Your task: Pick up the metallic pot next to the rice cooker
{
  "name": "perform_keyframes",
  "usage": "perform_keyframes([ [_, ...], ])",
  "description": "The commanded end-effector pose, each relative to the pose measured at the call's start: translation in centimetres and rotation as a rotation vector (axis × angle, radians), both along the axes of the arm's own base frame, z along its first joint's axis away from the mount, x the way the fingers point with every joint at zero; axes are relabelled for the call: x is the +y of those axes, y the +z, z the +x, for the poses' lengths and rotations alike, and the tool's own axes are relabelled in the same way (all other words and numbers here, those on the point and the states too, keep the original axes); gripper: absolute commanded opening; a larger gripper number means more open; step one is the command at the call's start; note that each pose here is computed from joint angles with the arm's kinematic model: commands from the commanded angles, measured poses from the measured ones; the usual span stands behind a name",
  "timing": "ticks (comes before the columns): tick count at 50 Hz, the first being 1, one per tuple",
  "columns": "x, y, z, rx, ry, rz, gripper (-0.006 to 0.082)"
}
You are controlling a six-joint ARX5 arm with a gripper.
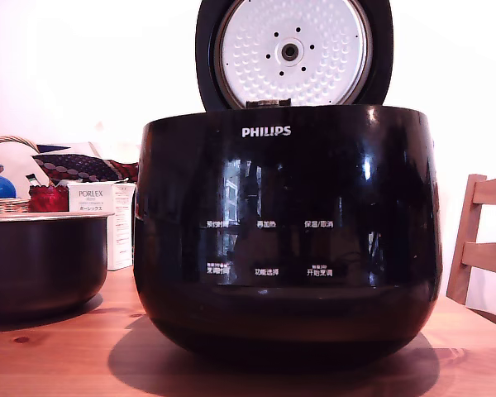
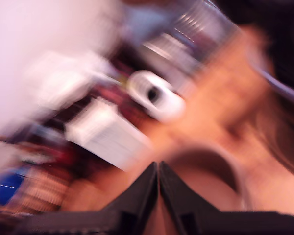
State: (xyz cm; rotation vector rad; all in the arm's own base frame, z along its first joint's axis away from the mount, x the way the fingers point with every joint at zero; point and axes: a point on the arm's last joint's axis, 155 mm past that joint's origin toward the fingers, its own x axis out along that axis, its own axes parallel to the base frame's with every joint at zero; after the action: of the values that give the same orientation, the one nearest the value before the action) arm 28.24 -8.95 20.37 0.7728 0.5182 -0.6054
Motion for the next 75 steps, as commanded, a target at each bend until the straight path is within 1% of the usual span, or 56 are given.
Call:
perform_keyframes([
  [1, -0.2, -1.5, 0.0, 0.041, -0.03, 0.028, 0.0309],
  [7, -0.2, -3.2, 0.1, 0.096, -0.055, 0.069, 0.0495],
  [9, -0.2, -3.7, 0.2, 0.112, -0.057, 0.078, 0.0541],
  [11, -0.1, -4.2, 0.3, 0.128, -0.052, 0.086, 0.0566],
  [15, 0.3, -5.5, 0.3, 0.173, -0.052, 0.124, 0.0568],
  [16, 0.3, -5.9, 0.2, 0.178, -0.084, 0.157, 0.0568],
  [19, 0.7, -7.2, -0.2, 0.236, -0.079, 0.177, 0.0568],
  [20, 0.8, -7.6, -0.4, 0.245, -0.108, 0.213, 0.0568],
  [23, 1.1, -8.8, -0.6, 0.287, -0.12, 0.244, 0.0568],
  [28, 1.2, -10.0, -0.4, 0.323, -0.134, 0.265, 0.0568],
  [33, 1.5, -10.8, 0.5, 0.324, -0.133, 0.297, 0.0568],
  [41, 1.2, -12.1, 1.6, 0.338, -0.137, 0.302, 0.0567],
  [51, 1.2, -14.4, 1.6, 0.401, -0.172, 0.331, 0.0554],
  [53, 1.3, -14.7, 1.5, 0.41, -0.171, 0.334, 0.0529],
  [55, 1.4, -14.8, 1.5, 0.413, -0.17, 0.34, 0.0468],
  [59, 1.4, -14.8, 1.6, 0.414, -0.17, 0.341, 0.0304],
  [64, 1.5, -14.6, 1.8, 0.408, -0.165, 0.345, 0.0066],
  [67, 1.4, -14.2, 2.1, 0.398, -0.165, 0.344, -0.0027],
  [75, 0.5, -12.5, 2.7, 0.377, -0.182, 0.345, -0.0021],
])
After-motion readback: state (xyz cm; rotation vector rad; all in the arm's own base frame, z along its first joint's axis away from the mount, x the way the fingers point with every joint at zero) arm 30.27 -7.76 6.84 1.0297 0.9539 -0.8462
